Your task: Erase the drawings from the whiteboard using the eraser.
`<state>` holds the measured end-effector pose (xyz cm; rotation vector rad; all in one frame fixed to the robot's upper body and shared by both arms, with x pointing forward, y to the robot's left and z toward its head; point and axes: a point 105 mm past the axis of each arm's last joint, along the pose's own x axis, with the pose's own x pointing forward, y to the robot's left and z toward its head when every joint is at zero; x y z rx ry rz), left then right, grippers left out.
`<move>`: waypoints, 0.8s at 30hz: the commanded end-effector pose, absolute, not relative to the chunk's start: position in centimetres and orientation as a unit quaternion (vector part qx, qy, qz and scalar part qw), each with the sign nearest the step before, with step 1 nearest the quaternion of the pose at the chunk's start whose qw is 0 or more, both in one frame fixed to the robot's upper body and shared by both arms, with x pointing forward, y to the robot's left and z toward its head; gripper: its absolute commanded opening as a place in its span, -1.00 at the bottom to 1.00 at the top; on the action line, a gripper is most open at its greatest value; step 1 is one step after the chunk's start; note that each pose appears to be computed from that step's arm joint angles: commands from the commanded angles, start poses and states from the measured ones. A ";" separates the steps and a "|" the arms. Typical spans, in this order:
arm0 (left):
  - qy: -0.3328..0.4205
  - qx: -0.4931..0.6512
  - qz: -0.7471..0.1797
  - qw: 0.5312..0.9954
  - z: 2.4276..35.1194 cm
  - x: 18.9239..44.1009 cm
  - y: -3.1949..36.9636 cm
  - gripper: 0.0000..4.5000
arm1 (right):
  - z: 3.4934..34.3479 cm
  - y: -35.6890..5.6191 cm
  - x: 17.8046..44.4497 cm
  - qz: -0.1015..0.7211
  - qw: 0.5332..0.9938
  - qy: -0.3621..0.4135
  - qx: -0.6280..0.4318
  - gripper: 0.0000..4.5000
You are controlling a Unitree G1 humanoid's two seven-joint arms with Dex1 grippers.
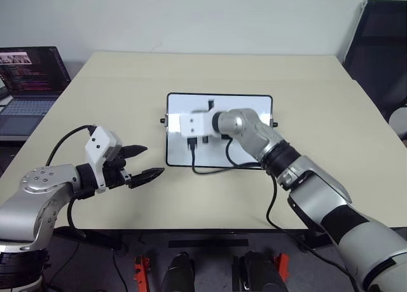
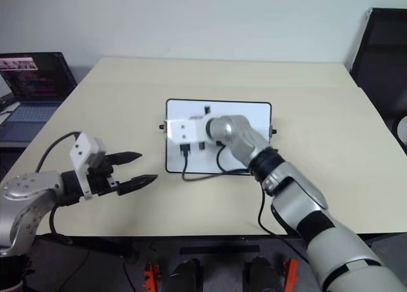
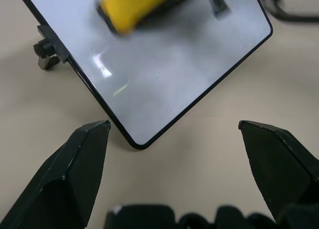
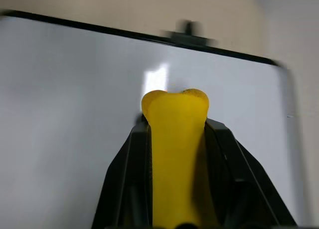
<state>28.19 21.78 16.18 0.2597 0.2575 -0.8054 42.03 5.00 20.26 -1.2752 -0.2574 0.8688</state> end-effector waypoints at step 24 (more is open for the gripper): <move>0.107 0.146 -0.379 0.908 17.3 28.7 22.3 1.00 | 18.2 9.7 39.7 0.451 0.712 -0.111 -0.527 -0.53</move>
